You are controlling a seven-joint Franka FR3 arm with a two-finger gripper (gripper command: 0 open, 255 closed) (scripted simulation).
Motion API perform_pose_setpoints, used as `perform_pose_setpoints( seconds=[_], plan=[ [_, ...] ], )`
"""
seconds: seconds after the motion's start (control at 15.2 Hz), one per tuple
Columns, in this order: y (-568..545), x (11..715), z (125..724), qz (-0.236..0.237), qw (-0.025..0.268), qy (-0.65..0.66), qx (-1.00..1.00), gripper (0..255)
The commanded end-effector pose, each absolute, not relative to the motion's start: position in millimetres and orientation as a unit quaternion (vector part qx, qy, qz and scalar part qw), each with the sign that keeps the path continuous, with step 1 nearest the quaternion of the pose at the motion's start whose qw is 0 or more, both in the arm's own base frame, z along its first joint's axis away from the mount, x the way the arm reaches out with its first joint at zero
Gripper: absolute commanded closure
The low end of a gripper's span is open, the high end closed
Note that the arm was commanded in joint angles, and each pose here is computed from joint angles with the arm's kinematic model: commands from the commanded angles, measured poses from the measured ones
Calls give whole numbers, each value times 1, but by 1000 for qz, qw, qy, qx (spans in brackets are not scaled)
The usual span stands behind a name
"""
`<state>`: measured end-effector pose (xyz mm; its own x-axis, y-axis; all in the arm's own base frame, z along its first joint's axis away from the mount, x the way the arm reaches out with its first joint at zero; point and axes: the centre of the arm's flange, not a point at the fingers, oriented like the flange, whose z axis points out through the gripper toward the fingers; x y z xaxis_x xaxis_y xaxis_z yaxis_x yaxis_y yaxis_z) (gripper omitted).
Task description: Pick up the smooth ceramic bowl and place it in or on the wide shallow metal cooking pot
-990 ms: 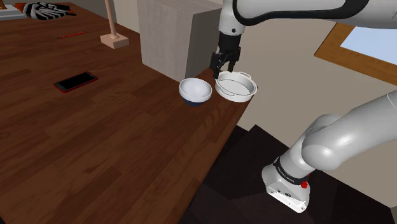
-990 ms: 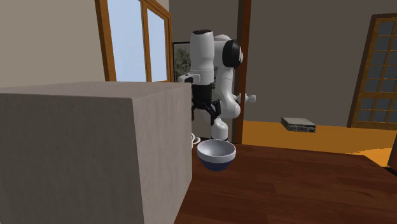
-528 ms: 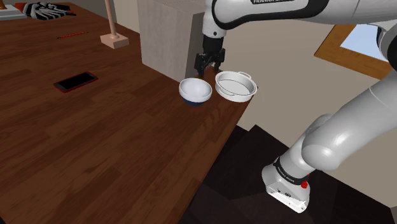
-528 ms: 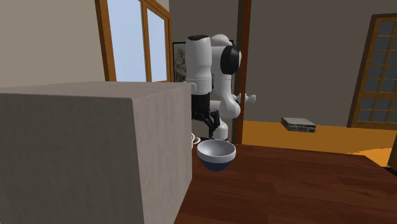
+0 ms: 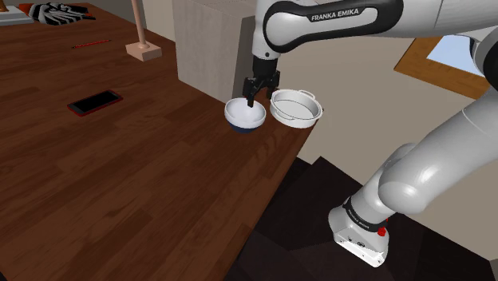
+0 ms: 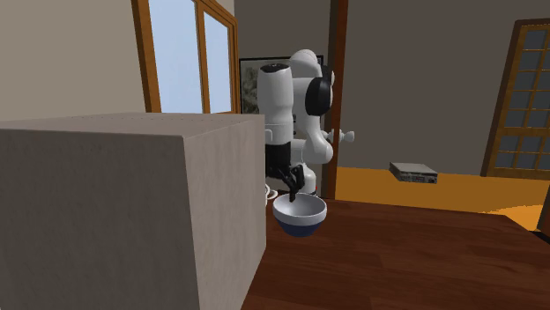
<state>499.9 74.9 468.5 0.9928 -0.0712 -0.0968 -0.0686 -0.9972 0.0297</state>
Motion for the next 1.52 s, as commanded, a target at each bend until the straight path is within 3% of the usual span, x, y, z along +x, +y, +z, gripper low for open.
perform_pose_setpoints(
  seconds=[0.0,0.26,0.33,0.92,1.45],
  plan=[
    [75,500,468,-49,13,-35,998,0],
    [75,500,468,-49,13,-35,998,0],
    [75,500,468,-49,13,-35,998,255],
    [75,500,468,-49,13,-35,998,255],
    [75,500,510,-49,13,-35,998,255]
  ],
)
